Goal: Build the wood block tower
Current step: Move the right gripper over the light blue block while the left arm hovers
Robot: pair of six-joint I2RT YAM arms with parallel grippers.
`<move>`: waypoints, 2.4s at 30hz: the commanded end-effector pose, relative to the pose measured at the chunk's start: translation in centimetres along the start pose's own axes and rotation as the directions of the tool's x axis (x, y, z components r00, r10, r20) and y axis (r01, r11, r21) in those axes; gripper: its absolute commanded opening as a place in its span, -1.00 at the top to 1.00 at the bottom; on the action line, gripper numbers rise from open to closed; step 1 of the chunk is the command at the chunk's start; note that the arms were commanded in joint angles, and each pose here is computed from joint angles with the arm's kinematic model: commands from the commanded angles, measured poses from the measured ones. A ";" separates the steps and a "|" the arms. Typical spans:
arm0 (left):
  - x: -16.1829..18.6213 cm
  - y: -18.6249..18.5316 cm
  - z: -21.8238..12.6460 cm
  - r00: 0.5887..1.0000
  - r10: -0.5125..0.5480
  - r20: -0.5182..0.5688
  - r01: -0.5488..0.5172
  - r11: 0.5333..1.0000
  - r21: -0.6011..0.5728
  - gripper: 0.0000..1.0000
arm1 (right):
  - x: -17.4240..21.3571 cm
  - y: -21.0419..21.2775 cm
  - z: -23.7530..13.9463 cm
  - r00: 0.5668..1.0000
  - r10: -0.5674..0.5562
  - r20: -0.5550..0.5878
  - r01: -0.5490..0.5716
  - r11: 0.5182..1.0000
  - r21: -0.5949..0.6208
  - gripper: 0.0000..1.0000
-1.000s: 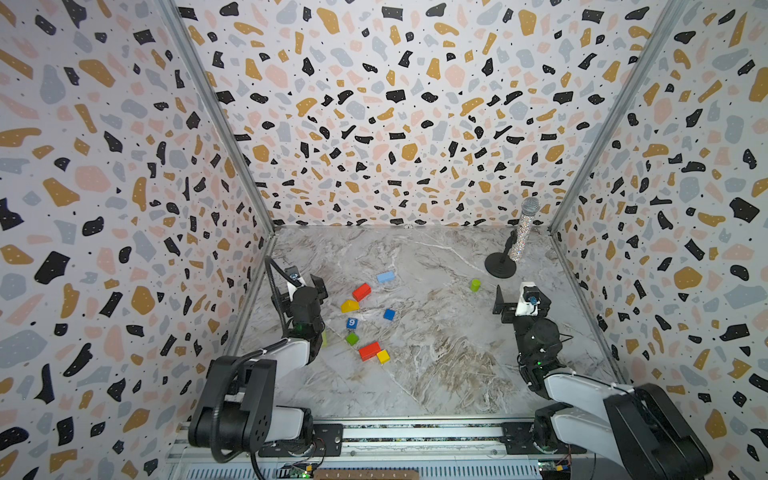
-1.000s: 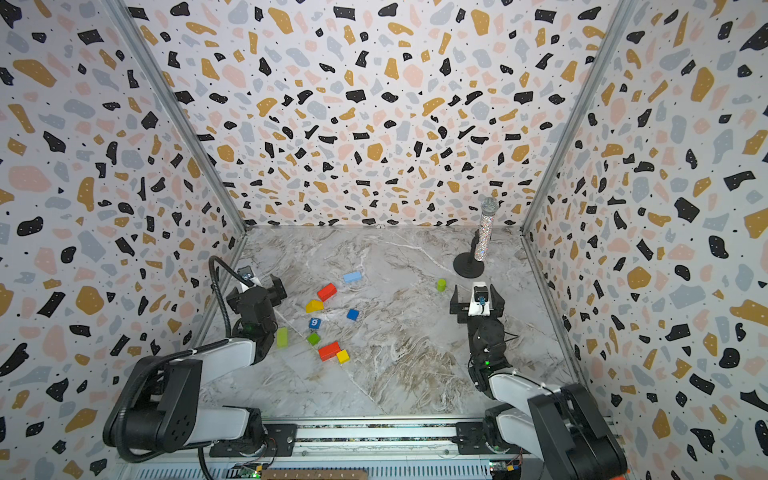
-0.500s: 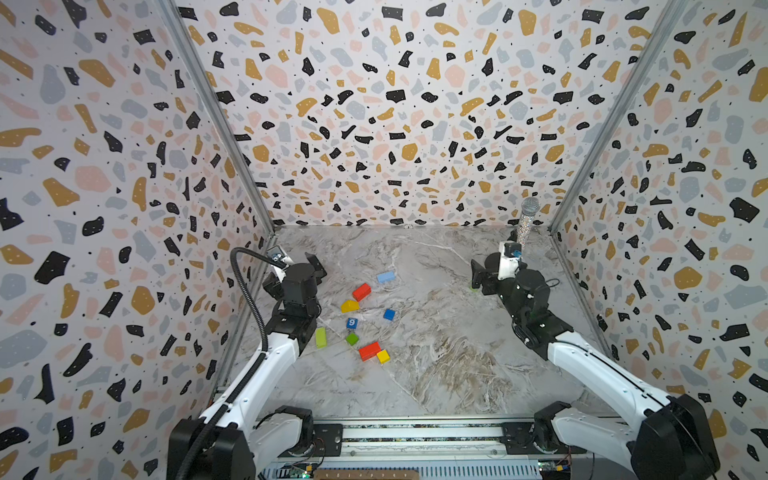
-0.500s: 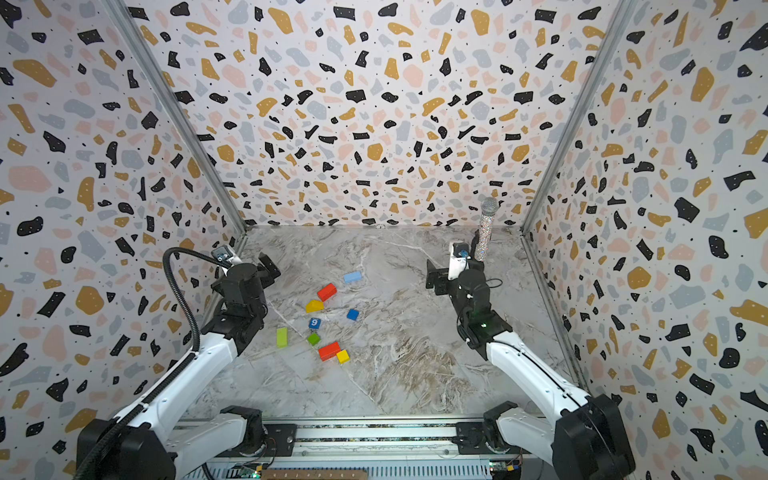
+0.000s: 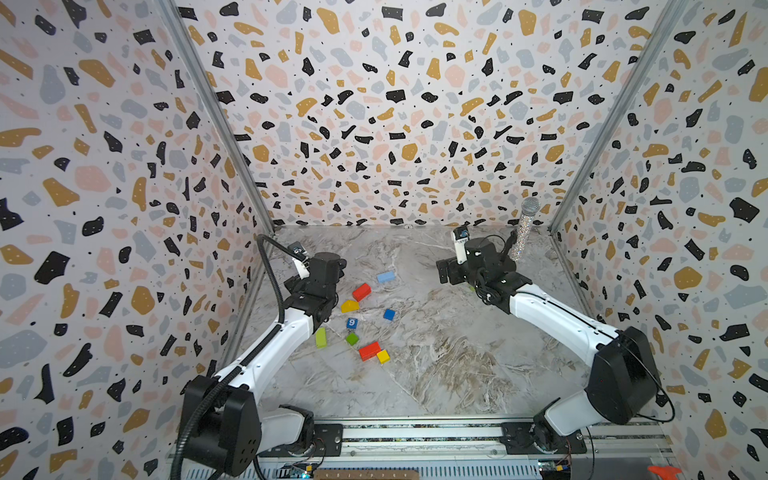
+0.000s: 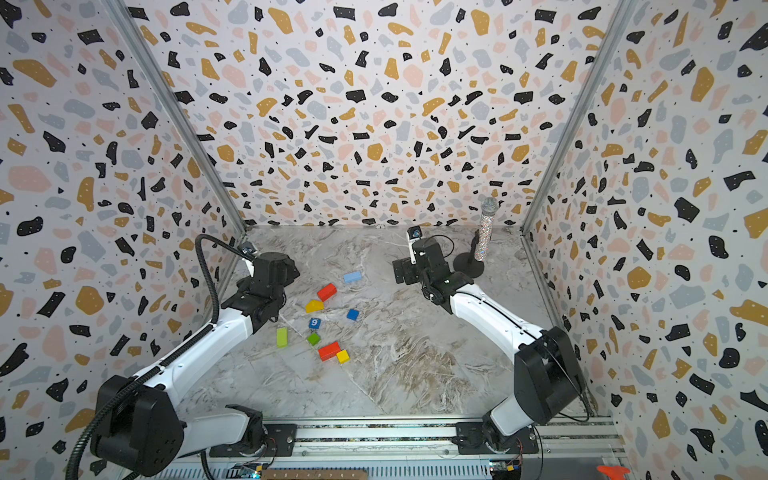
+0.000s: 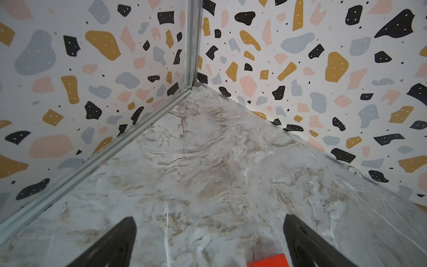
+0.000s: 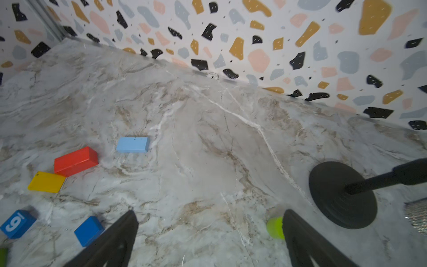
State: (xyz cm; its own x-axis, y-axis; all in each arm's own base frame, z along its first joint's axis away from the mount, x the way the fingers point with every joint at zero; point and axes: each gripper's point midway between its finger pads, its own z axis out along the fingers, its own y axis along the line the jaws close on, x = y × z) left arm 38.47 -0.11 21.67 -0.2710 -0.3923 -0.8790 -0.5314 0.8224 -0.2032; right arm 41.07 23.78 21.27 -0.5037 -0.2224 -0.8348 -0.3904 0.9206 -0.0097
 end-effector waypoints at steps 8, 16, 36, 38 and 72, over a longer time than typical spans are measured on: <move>2.1 -1.6 1.4 0.994 -0.103 -0.043 0.107 0.991 0.079 -1.00 | 3.8 2.5 7.9 0.957 -0.028 -0.289 0.015 0.999 -0.046 -0.84; 5.4 -3.6 5.1 0.983 0.039 -0.181 -0.034 0.999 0.035 -1.00 | 5.3 5.4 12.9 0.935 -0.011 -0.356 -0.041 0.990 -0.138 -0.73; 5.0 0.7 4.8 0.993 -0.079 -0.090 0.079 0.997 -0.001 -1.00 | 3.3 11.4 17.2 0.946 -0.103 -0.307 0.018 0.964 -0.266 -0.95; 4.2 1.4 4.2 0.994 -0.097 -0.056 0.096 0.995 -0.012 -1.00 | 3.2 12.3 17.3 0.946 -0.121 -0.299 0.034 0.960 -0.279 -0.98; 3.6 2.7 3.4 0.983 -0.180 -0.026 0.181 0.983 0.023 -1.00 | 4.3 15.8 20.3 0.953 -0.149 -0.265 0.076 0.960 -0.269 -0.99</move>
State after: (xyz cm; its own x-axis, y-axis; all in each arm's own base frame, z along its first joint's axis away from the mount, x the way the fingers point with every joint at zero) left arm 38.86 1.69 15.51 -0.2357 -0.5355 -0.8110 -0.5556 0.7589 -0.3397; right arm 47.74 43.16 4.41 -0.6453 -0.4584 -0.6111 -0.6259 0.7759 0.0790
